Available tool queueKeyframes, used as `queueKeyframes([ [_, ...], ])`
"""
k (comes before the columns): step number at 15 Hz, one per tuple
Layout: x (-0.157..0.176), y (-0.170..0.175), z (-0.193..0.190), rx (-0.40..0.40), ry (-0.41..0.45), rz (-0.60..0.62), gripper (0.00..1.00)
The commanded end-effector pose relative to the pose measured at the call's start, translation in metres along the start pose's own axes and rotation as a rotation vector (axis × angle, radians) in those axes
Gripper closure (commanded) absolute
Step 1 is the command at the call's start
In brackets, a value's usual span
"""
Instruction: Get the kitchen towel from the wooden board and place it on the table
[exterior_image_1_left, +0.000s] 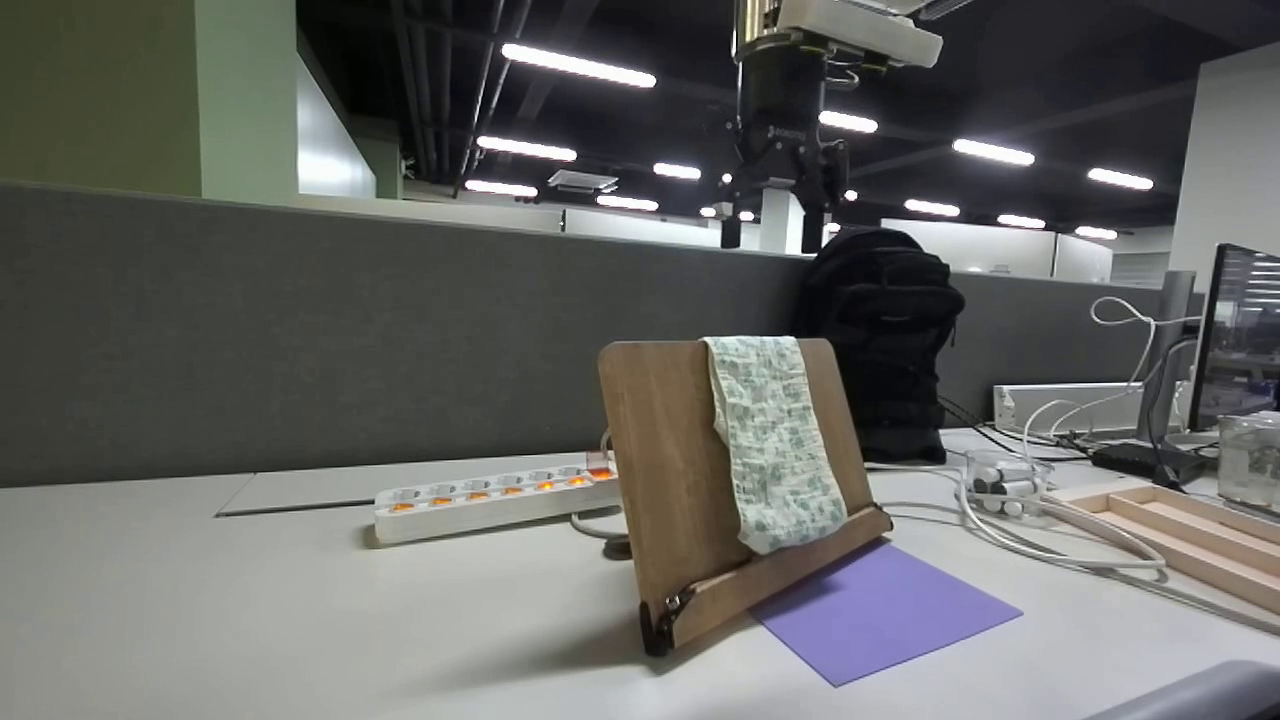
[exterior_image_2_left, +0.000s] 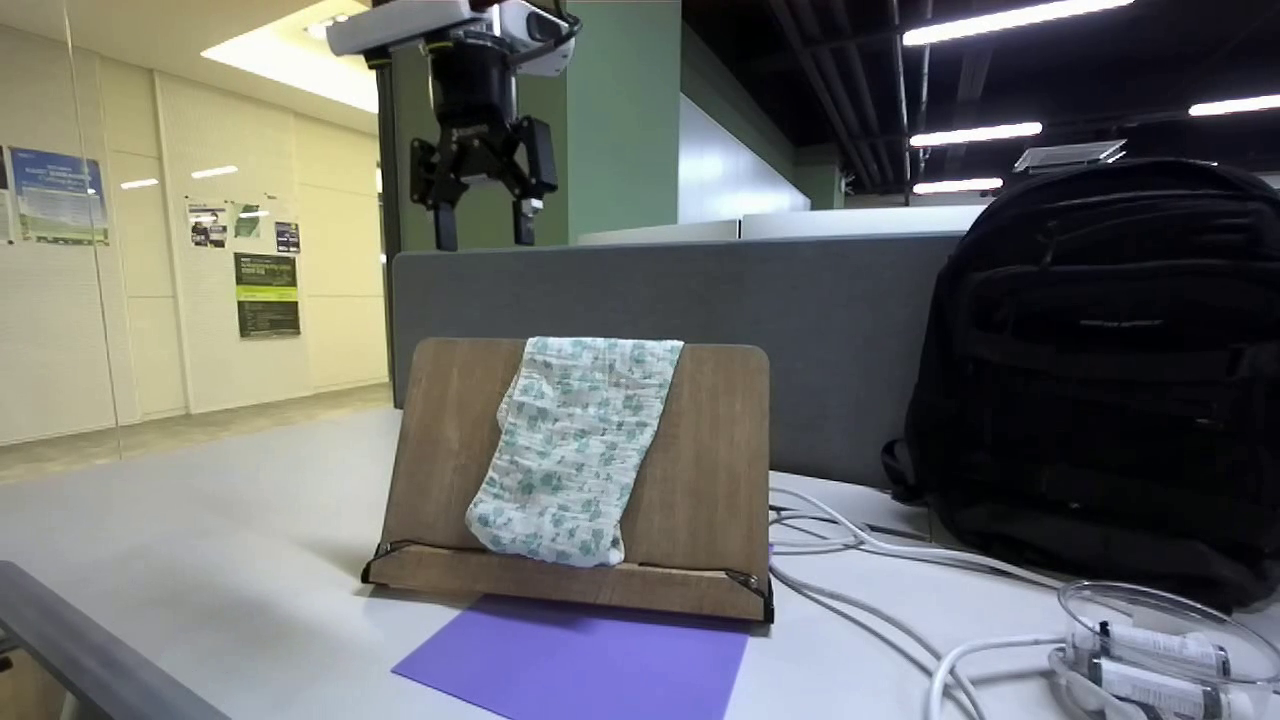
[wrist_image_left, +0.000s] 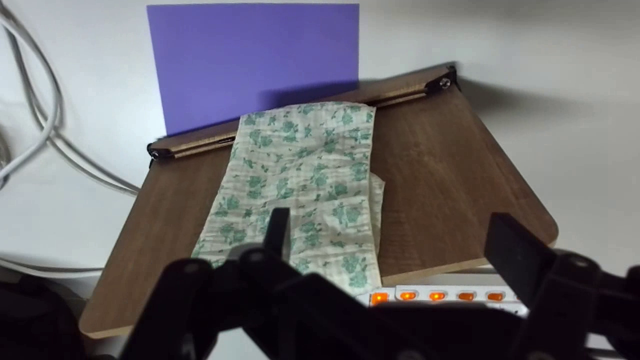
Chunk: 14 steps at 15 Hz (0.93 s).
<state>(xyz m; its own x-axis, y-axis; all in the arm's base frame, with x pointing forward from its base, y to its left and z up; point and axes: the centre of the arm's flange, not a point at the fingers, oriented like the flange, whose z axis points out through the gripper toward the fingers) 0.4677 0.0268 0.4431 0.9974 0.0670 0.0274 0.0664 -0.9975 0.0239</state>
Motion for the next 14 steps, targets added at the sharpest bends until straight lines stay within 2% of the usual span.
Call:
queueKeyframes([
  [1,0.004,0.002,0.003,-0.011,-0.014,-0.046,0.00],
  [5,0.015,0.003,0.008,-0.022,-0.033,-0.100,0.00],
  [8,0.023,0.007,0.018,-0.085,-0.001,-0.102,0.00],
  [11,0.035,0.013,0.031,-0.142,0.030,-0.155,0.00],
  [14,0.045,0.013,0.048,-0.168,0.031,-0.202,0.00],
])
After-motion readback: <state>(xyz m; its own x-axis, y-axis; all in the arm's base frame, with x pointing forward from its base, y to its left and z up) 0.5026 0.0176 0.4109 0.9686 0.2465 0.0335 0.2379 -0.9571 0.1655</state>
